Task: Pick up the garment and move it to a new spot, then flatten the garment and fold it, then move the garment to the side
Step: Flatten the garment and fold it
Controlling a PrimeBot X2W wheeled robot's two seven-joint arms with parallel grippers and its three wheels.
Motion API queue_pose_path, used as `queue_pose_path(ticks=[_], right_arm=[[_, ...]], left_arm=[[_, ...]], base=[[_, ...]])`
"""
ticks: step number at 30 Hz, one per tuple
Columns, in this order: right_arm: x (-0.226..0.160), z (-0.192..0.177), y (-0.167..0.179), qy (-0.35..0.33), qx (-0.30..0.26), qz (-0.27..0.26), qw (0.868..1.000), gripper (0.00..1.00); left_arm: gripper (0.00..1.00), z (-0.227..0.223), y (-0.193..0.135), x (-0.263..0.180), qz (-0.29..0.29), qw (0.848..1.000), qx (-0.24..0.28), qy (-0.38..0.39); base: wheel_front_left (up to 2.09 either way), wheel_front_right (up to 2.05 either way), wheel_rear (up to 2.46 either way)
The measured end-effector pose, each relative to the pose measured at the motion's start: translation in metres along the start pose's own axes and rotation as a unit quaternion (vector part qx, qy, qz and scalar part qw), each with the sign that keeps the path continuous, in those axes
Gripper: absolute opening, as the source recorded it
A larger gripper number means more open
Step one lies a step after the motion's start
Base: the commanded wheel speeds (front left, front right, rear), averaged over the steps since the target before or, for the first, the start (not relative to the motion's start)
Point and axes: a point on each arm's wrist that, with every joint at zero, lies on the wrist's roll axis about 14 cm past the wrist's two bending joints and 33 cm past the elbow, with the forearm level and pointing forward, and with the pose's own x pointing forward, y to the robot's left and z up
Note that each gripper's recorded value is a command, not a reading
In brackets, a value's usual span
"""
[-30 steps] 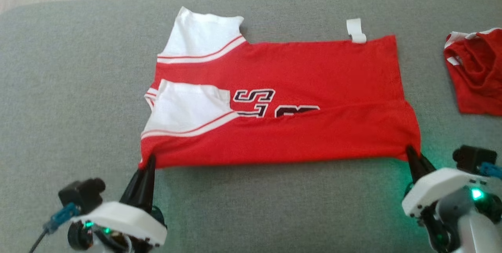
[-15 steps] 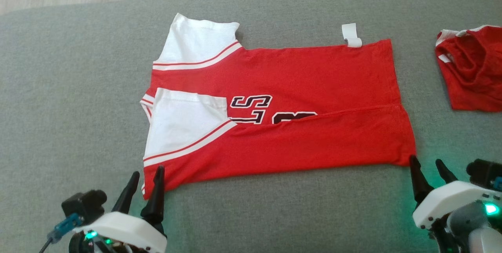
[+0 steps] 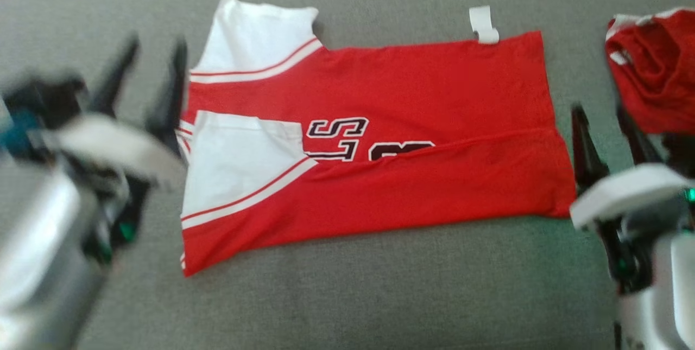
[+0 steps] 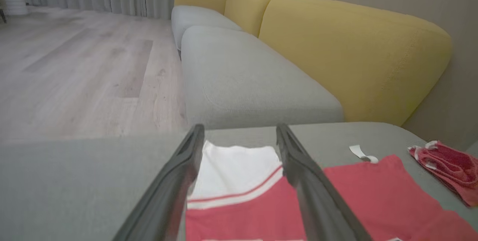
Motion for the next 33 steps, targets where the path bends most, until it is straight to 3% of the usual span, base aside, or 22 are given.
queue_pose_path(ticks=[6,12,21,31,32,33], right_arm=[[0.032,0.022,0.027,-0.02,-0.03,0.037,0.999,1.0],[0.056,0.027,0.036,-0.029,-0.034,0.056,0.997,1.0],[0.077,0.002,0.028,-0.006,-0.046,0.054,0.997,1.0],[0.086,-0.007,0.019,0.0,-0.052,0.046,0.998,1.0],[0.087,-0.007,0.019,0.0,-0.052,0.047,0.998,1.0],[0.087,-0.008,0.02,0.001,-0.052,0.048,0.998,1.0]], left_arm=[[1.0,0.034,0.013,0.063,-0.02,0.998,0.066,0.015],[1.0,0.0,0.041,0.116,-0.007,0.988,0.112,0.109],[1.0,-0.094,0.072,0.16,0.011,0.959,0.115,0.26],[1.0,-0.129,0.073,0.181,0.007,0.948,0.093,0.304],[0.95,-0.129,0.073,0.18,0.006,0.947,0.093,0.307],[0.66,-0.13,0.073,0.179,0.006,0.946,0.094,0.309]], base=[[0.0,0.0,0.0],[0.0,0.0,0.0],[0.0,0.0,0.0],[0.0,0.0,0.0],[0.0,0.0,0.0],[0.0,0.0,0.0]])
